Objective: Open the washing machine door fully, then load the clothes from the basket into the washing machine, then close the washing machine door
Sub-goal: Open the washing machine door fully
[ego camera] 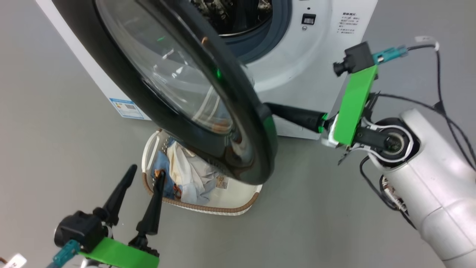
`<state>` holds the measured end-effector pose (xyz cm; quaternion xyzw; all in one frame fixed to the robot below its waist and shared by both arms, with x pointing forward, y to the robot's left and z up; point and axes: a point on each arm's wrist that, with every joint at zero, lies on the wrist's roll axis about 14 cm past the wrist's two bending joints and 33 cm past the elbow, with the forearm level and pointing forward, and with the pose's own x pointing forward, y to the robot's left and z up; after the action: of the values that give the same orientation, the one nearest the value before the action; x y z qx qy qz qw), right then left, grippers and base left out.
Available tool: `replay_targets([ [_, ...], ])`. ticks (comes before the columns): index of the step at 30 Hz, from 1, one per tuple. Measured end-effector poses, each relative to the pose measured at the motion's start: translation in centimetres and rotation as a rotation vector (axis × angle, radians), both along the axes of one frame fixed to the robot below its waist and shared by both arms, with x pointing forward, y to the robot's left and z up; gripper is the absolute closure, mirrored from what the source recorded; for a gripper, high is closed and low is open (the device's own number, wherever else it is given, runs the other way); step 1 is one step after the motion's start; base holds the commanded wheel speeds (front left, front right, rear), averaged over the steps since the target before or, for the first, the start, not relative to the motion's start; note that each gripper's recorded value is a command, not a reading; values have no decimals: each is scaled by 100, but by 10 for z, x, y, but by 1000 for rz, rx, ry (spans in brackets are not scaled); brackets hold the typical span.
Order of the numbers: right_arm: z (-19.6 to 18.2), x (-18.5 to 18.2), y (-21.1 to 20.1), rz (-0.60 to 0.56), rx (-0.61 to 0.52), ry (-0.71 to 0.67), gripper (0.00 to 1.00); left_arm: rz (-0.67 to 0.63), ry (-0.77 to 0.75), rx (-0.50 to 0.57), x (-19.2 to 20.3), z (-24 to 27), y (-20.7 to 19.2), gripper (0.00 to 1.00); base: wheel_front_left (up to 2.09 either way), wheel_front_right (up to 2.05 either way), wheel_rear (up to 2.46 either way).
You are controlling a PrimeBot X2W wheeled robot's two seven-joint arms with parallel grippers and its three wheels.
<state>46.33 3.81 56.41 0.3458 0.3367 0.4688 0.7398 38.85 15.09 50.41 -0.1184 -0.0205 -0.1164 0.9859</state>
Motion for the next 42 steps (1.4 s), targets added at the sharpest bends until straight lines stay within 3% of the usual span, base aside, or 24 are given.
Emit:
replay_targets([
  [26, -2, -78, 72, 266, 24, 5, 100, 92, -19, -8, -16, 9, 24, 0, 0, 0, 0],
  [42, 5, -100, 100, 357, 45, -4, 100, 186, -13, -2, -29, 8, 52, 0, 0, 0, 0],
])
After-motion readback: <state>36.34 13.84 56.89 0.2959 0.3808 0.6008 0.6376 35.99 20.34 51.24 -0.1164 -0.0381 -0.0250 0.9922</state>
